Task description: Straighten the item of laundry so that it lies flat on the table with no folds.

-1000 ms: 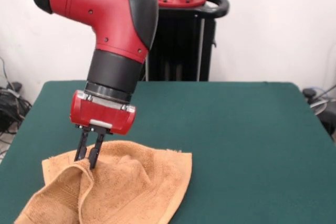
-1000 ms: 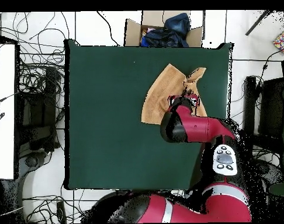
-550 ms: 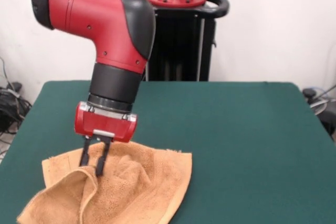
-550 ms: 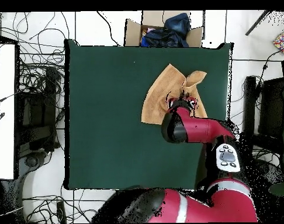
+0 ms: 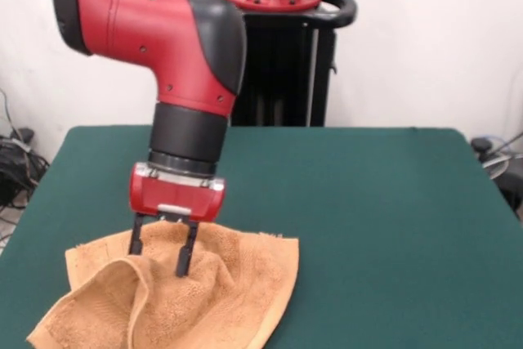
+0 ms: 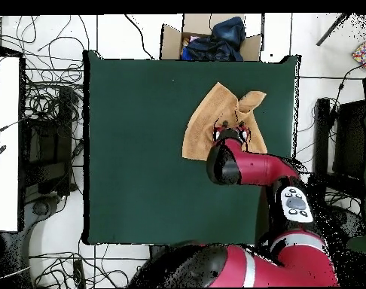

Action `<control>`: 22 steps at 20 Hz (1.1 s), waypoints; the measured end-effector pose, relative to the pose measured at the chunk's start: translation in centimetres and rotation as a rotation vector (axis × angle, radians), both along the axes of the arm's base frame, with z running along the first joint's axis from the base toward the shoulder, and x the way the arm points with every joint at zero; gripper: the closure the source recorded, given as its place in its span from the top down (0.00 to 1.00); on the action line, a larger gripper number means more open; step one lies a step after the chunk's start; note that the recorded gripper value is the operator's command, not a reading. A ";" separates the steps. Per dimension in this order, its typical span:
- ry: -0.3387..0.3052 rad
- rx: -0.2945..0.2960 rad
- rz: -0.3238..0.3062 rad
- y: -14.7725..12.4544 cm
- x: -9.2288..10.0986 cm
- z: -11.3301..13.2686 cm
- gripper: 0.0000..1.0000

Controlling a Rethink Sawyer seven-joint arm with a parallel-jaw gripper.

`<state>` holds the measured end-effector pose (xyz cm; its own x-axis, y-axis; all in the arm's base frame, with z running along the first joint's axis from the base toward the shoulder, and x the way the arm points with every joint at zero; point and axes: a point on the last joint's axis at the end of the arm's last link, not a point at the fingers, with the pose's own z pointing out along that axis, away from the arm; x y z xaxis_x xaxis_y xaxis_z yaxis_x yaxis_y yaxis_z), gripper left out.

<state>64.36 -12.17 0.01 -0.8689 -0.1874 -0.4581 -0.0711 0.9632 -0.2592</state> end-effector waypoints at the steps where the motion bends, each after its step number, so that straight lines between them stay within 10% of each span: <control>1: 0.006 0.003 0.000 0.7 0.0 0.5 1.00; 12: 0.227 0.048 -0.053 4.4 -2.7 4.1 1.00; 22: 0.302 0.118 -0.027 6.1 -4.2 -0.5 1.00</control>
<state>60.14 -6.04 -0.52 -0.9727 -0.1236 -0.1963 -0.1020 0.9879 -0.1168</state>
